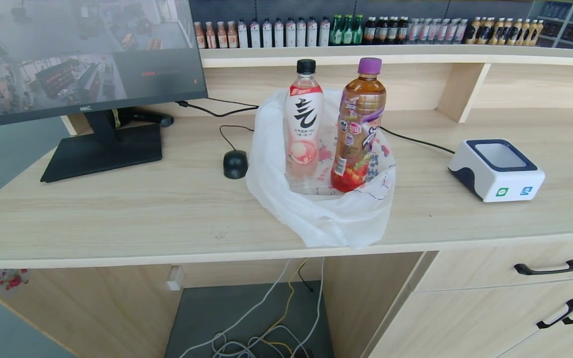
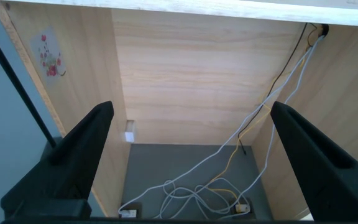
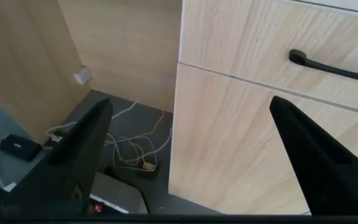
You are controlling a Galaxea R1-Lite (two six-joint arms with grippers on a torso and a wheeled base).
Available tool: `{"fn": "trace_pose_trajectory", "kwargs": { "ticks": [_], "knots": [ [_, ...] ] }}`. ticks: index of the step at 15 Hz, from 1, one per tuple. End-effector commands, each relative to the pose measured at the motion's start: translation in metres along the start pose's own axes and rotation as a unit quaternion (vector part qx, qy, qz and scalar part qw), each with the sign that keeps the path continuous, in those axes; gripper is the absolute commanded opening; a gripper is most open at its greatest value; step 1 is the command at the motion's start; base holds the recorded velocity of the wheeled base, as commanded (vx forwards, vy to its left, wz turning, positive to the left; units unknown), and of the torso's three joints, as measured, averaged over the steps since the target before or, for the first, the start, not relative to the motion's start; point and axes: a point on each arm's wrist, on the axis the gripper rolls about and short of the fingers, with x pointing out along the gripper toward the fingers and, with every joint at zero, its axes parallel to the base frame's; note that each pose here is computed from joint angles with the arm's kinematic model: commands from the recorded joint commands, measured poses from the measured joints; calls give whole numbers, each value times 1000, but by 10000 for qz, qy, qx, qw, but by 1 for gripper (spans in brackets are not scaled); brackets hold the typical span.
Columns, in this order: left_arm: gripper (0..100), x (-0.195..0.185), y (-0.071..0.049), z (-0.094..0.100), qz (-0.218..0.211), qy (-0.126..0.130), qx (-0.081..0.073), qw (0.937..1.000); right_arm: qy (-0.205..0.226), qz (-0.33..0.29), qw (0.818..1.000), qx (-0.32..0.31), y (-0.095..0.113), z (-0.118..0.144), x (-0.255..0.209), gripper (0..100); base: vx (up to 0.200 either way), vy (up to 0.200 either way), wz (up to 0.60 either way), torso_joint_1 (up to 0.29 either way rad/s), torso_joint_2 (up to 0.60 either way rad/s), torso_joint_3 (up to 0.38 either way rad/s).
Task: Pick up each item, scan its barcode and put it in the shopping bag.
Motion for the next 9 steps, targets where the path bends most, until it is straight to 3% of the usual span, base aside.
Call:
{"fn": "trace_pose_trajectory", "kwargs": {
  "ticks": [1, 3, 4, 6, 9],
  "knots": [
    [100, 0, 0, 0, 0, -2, -1, 10000, 359, -960, 9947, 92, 3, 2, 4, 100, 0, 0, 0, 0, 0, 0],
    [100, 0, 0, 0, 0, -2, -1, 10000, 416, -1502, 9877, 142, 5, 2, 4, 100, 0, 0, 0, 0, 0, 0],
    [100, 0, 0, 0, 0, -2, -1, 10000, 246, -1616, 9865, 125, 6, 1, 1, 100, 0, 0, 0, 0, 0, 0],
    [100, 0, 0, 0, 0, -2, -1, 10000, -123, -1683, 9856, 143, 8, 0, -4, 100, 0, 0, 0, 0, 0, 0],
    [100, 0, 0, 0, 0, -2, -9, 10000, -282, -1807, 9830, 151, 8, -1, -5, 100, 0, 0, 0, 0, 0, 0]
  ]
}}
